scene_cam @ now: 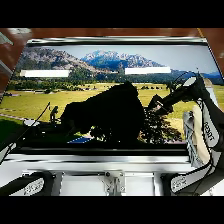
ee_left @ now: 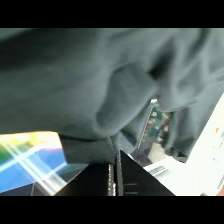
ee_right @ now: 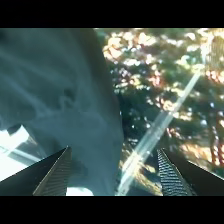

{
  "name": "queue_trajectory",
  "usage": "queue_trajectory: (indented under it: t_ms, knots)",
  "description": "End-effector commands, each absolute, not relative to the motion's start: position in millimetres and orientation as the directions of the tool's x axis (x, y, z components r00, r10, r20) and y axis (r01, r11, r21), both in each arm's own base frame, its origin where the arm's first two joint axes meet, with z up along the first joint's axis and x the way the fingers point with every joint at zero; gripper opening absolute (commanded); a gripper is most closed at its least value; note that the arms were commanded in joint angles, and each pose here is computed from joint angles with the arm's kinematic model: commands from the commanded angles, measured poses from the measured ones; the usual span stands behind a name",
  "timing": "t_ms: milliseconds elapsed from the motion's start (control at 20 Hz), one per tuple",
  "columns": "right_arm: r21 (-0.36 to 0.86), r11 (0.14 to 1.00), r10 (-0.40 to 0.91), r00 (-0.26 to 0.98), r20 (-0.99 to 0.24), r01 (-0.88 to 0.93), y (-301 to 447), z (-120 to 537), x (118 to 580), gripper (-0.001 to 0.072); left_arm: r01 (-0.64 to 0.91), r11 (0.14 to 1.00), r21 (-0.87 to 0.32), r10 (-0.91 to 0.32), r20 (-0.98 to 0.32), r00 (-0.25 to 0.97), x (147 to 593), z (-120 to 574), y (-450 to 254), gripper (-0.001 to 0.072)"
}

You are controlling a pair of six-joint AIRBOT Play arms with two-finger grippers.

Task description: Fold the shirts.

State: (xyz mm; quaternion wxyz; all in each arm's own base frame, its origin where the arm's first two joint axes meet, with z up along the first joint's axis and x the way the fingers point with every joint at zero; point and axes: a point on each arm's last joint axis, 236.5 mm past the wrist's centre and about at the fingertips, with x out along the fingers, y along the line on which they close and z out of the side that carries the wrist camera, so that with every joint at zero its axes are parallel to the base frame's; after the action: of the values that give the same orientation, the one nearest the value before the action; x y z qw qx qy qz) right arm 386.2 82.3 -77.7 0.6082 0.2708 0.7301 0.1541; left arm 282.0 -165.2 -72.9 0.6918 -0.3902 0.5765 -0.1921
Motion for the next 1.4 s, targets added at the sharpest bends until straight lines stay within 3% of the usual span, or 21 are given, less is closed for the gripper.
queue_trajectory:
  t_ms: [0, 200, 250, 350, 400, 600, 750, 850, 950, 1000, 1100, 1250, 1350]
  knots:
    - [0.542, 0.815, 0.572, -0.146, -0.807, 0.204, 99, -101, 383, 0.066, -0.12, 0.621, -0.774, -0.717, -0.623, 0.313, 287, -49, -165, 0.0038]
    - [0.502, 0.846, 0.53, -0.18, -0.829, 0.178, 125, -123, 380, 0.0624, -0.088, 0.622, -0.778, -0.716, -0.61, 0.338, 292, -37, -165, 0.0038]
    - [0.499, 0.85, 0.525, -0.194, -0.829, 0.169, 131, -125, 377, 0.0491, -0.078, 0.621, -0.78, -0.717, -0.606, 0.344, 295, -33, -165, 0.0038]
    - [0.503, 0.851, 0.525, -0.2, -0.827, 0.153, 136, -119, 375, 0.0129, -0.043, 0.616, -0.787, -0.728, -0.589, 0.352, 303, -19, -168, 0.0038]
    - [0.508, 0.849, 0.528, -0.185, -0.829, 0.147, 137, -113, 377, 0.0064, -0.011, 0.615, -0.788, -0.733, -0.577, 0.359, 309, -8, -169, 0.0038]
    - [0.528, 0.847, 0.53, 0.028, -0.847, -0.061, 135, -30, 408, 0.0062, 0.199, 0.671, -0.714, -0.715, -0.551, 0.431, 343, 66, -160, 0.0036]
    - [0.429, 0.846, 0.525, 0.362, -0.77, -0.317, 126, 117, 439, 0.0062, 0.334, 0.748, -0.574, -0.64, -0.49, 0.592, 363, 182, -127, 0.0036]
    - [0.297, 0.872, 0.49, 0.672, -0.556, -0.39, 110, 259, 442, 0.0062, 0.403, 0.81, -0.425, -0.557, -0.347, 0.754, 357, 295, -100, 0.0037]
    - [0.185, 0.908, 0.411, 0.886, -0.214, -0.376, 88, 402, 408, 0.0062, 0.425, 0.861, -0.279, -0.476, -0.151, 0.866, 324, 407, -82, 0.0037]
    - [0.135, 0.923, 0.368, 0.929, -0.047, -0.359, 79, 460, 376, 0.0062, 0.414, 0.882, -0.225, -0.437, -0.06, 0.897, 300, 452, -77, 0.0037]
    - [0.075, 0.942, 0.313, 0.937, 0.155, -0.327, 69, 528, 313, 0.0062, 0.392, 0.908, -0.149, -0.385, 0.074, 0.92, 257, 513, -77, 0.0038]
    - [0.045, 0.955, 0.275, 0.93, 0.245, -0.294, 64, 560, 244, 0.0063, 0.366, 0.926, -0.091, -0.349, 0.165, 0.923, 210, 548, -86, 0.0038]
    - [0.03, 0.968, 0.231, 0.932, 0.278, -0.249, 55, 568, 210, 0.0062, 0.341, 0.934, -0.102, -0.33, 0.112, 0.937, 196, 534, -89, 0.0037]
